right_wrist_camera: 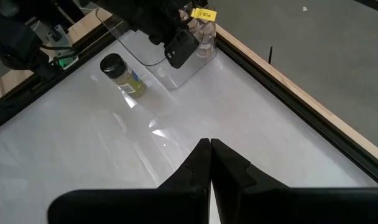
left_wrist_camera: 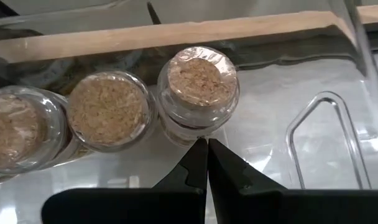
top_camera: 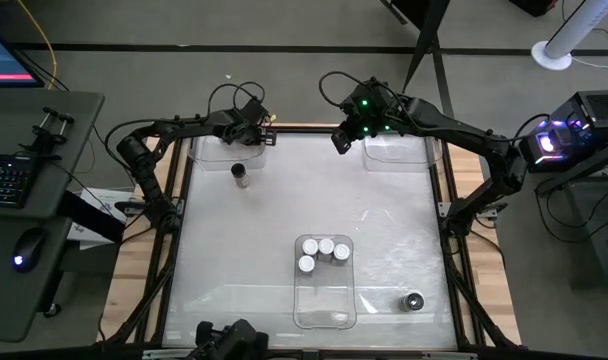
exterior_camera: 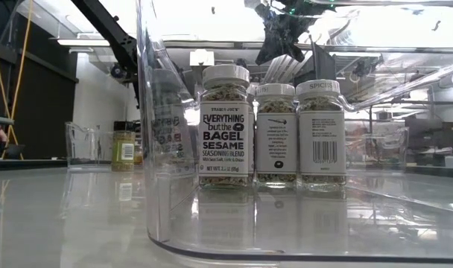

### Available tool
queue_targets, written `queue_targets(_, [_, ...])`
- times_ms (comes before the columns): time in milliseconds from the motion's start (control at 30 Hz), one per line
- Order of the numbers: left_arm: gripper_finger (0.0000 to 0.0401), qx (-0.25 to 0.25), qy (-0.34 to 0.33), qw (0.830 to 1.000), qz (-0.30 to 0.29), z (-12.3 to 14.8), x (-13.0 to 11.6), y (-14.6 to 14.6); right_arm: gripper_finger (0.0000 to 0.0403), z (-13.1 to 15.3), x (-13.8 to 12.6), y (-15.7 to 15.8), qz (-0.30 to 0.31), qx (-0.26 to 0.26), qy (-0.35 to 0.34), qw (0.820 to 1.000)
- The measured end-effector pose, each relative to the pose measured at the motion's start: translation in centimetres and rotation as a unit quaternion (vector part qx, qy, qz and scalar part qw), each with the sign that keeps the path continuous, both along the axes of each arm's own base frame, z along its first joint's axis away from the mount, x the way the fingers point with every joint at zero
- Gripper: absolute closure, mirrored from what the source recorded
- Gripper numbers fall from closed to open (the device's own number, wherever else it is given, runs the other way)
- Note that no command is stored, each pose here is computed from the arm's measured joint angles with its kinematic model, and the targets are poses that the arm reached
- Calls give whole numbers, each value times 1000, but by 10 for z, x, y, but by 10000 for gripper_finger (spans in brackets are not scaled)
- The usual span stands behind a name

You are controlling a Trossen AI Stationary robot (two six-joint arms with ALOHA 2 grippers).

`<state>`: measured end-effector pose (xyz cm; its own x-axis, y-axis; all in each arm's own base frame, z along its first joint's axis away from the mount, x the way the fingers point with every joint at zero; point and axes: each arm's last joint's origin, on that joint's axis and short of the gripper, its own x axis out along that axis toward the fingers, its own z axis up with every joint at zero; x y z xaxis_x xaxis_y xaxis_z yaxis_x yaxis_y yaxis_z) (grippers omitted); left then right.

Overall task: Sort spices by type
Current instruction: Adjust the brown seasoning bottle, then put the top black seasoning bottle into the top right transparent bin

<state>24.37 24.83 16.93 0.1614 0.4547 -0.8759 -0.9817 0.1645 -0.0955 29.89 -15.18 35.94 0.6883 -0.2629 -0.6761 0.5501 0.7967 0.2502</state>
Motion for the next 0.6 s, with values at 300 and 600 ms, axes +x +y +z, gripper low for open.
queue_targets(300, [401,-17,-25,999,10,0,1,-1,403,0,0,0,0,0,0,1000])
queue_targets(600, [401,-14,-7,1000,16,-1,5,-8,403,0,0,0,0,0,0,1000])
